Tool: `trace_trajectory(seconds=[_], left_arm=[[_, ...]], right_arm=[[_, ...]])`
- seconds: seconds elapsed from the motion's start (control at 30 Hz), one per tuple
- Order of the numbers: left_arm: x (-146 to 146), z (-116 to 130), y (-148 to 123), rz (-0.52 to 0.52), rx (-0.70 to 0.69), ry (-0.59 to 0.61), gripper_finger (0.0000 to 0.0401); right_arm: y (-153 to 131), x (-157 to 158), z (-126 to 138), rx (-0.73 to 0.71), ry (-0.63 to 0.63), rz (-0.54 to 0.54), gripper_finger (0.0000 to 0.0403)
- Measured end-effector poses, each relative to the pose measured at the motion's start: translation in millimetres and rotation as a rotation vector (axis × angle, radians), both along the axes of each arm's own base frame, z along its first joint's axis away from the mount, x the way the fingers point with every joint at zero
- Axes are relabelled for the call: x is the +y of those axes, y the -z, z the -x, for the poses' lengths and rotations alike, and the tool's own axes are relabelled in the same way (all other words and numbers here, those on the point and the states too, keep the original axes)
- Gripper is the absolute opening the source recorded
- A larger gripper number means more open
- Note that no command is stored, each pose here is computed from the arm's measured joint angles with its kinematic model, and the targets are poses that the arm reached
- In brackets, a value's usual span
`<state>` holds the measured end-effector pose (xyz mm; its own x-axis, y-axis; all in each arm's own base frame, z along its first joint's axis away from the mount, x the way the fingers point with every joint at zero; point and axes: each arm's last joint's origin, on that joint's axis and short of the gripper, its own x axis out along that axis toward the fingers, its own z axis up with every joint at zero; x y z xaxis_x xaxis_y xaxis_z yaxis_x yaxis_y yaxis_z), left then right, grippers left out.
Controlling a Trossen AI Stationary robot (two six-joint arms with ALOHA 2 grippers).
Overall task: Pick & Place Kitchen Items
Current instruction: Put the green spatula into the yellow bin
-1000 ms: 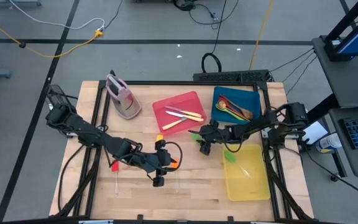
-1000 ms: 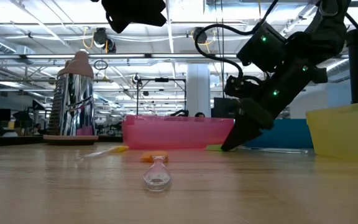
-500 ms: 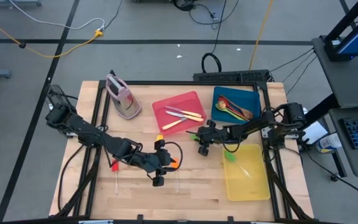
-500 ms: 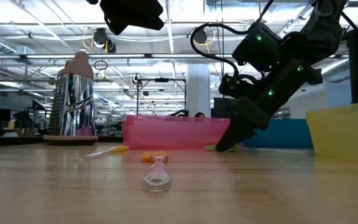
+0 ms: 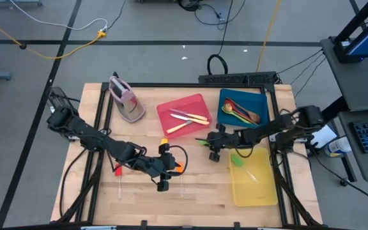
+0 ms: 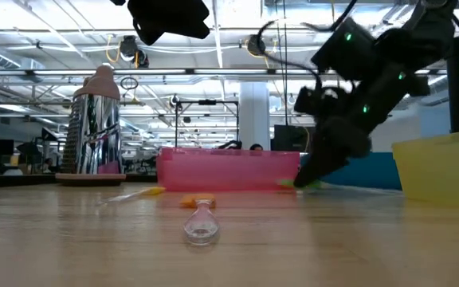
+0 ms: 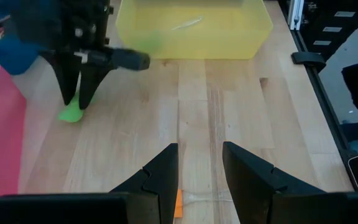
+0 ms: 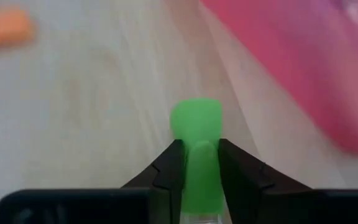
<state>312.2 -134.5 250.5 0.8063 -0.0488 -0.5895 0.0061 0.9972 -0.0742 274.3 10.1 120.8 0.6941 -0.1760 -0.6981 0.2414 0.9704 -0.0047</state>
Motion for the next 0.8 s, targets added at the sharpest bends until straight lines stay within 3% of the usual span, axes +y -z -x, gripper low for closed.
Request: trace_trajectory(seconds=[0.2, 0.37, 0.5, 0.6, 0.8], left_arm=[[0, 0, 0, 0.002, -0.001, -0.002, 0.0129], [0, 0, 0, 0.007, -0.003, -0.004, 0.0129], [0, 0, -1, 0.008, -0.006, -0.004, 0.0129], [0, -1, -1, 0.01, -0.011, -0.004, 0.0129], [0, -1, -2, 0.03, -0.017, -0.016, 0.0129]], right_arm=[[-37, 20, 6, -0.148, -0.091, -0.03, 0.0058], [-70, 35, 17, -0.276, -0.165, -0.02, 0.0017], [-81, 40, 22, -0.318, -0.193, -0.014, 0.0001], [-72, 38, 23, -0.247, -0.186, -0.002, 0.0018], [-43, 28, 15, -0.108, -0.052, 0.118, 0.0095]])
